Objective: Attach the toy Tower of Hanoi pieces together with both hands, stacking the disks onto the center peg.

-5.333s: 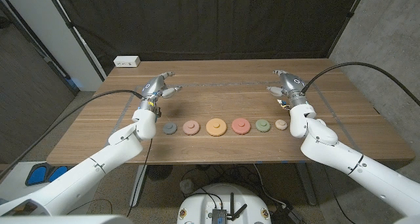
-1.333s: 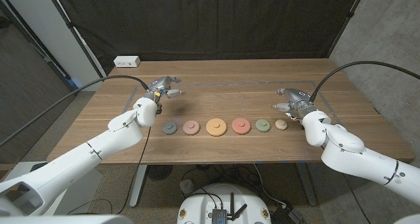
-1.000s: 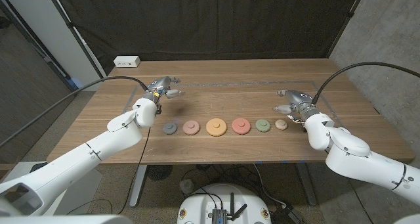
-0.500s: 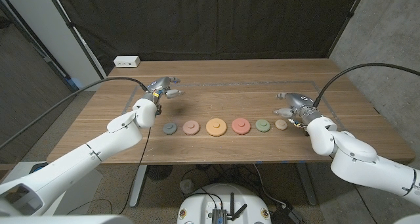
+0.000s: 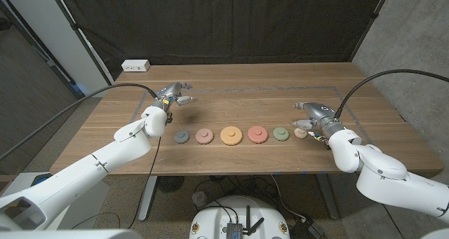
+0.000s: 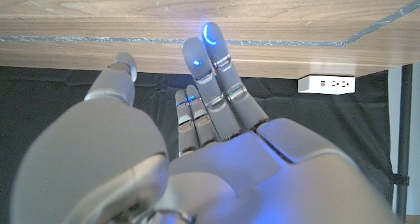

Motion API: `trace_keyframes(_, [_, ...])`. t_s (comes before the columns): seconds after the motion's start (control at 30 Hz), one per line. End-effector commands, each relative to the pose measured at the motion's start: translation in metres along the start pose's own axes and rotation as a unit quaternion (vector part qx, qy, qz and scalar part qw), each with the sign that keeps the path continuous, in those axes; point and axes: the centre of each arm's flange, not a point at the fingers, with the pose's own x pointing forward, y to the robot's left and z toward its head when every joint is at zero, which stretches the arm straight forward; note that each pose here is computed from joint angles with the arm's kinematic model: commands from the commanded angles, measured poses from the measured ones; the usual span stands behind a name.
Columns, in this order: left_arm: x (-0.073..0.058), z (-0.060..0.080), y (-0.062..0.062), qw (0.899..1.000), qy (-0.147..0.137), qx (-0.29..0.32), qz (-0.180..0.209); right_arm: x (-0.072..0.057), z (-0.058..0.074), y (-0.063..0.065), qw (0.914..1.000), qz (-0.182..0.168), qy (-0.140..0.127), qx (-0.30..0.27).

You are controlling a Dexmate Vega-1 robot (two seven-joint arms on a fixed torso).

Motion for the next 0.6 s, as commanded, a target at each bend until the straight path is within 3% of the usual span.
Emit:
trace_keyframes(0.03, [-0.001,-0.004,0.001,1.000,0.001,-0.002,0.001,-0.008,0.007,0.008,0.9999,0.012,-0.007,-0.004])
trace_keyframes(0.6, [0.000,-0.005,0.001,1.000,-0.001,-0.001,0.001,-0.010,0.020,0.011,0.9997,0.015,-0.017,-0.012])
